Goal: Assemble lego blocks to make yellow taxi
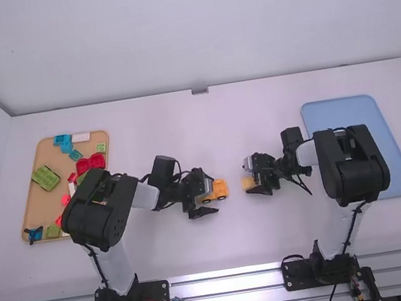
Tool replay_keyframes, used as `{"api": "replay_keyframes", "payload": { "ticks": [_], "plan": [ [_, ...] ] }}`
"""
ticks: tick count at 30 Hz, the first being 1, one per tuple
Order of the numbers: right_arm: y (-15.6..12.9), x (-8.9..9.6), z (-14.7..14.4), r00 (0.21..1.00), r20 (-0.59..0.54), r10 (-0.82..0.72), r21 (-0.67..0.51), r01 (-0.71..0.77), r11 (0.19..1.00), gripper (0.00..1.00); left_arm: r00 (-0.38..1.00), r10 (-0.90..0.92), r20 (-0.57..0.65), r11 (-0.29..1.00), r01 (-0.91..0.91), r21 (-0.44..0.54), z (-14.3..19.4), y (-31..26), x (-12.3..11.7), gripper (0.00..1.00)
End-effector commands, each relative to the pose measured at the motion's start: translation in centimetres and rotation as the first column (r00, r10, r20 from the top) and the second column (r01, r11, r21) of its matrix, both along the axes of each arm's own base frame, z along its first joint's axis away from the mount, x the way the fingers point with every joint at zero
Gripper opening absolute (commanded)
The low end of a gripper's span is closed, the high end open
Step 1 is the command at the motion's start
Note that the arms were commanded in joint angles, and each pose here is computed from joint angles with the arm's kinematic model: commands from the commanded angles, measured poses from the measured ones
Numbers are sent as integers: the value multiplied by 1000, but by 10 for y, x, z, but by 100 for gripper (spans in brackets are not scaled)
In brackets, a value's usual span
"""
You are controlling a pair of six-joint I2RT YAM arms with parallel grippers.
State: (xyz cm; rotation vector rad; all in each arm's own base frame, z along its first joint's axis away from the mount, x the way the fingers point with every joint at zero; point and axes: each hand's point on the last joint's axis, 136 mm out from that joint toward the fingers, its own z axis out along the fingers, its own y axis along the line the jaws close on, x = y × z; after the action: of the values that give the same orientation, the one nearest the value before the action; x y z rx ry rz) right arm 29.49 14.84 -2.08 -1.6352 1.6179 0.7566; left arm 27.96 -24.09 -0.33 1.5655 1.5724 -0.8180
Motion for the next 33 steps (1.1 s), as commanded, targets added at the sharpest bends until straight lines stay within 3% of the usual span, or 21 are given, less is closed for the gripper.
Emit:
{"api": "replay_keyframes", "payload": {
  "ticks": [1,13,18,31,33],
  "plan": [
    [3,0,0,1000,-5,9,19,-9,1000,76,1000,24,10,999,-24,20,-4,4,8,100],
    [1,-4,-3,1000,-31,6,8,-5,1000,73,999,51,8,999,-51,8,-10,3,15,96],
    [1,-5,-3,999,-39,6,7,-5,1000,68,999,38,-14,997,-39,-73,-4,-2,16,87],
    [-2,-7,-7,998,-60,-4,-22,3,1000,59,998,64,-13,997,-64,-49,-8,2,20,78],
    [-2,-7,-7,998,-60,-4,-22,2,1000,54,998,63,-19,997,-64,-46,-9,2,19,78]
  ]
}}
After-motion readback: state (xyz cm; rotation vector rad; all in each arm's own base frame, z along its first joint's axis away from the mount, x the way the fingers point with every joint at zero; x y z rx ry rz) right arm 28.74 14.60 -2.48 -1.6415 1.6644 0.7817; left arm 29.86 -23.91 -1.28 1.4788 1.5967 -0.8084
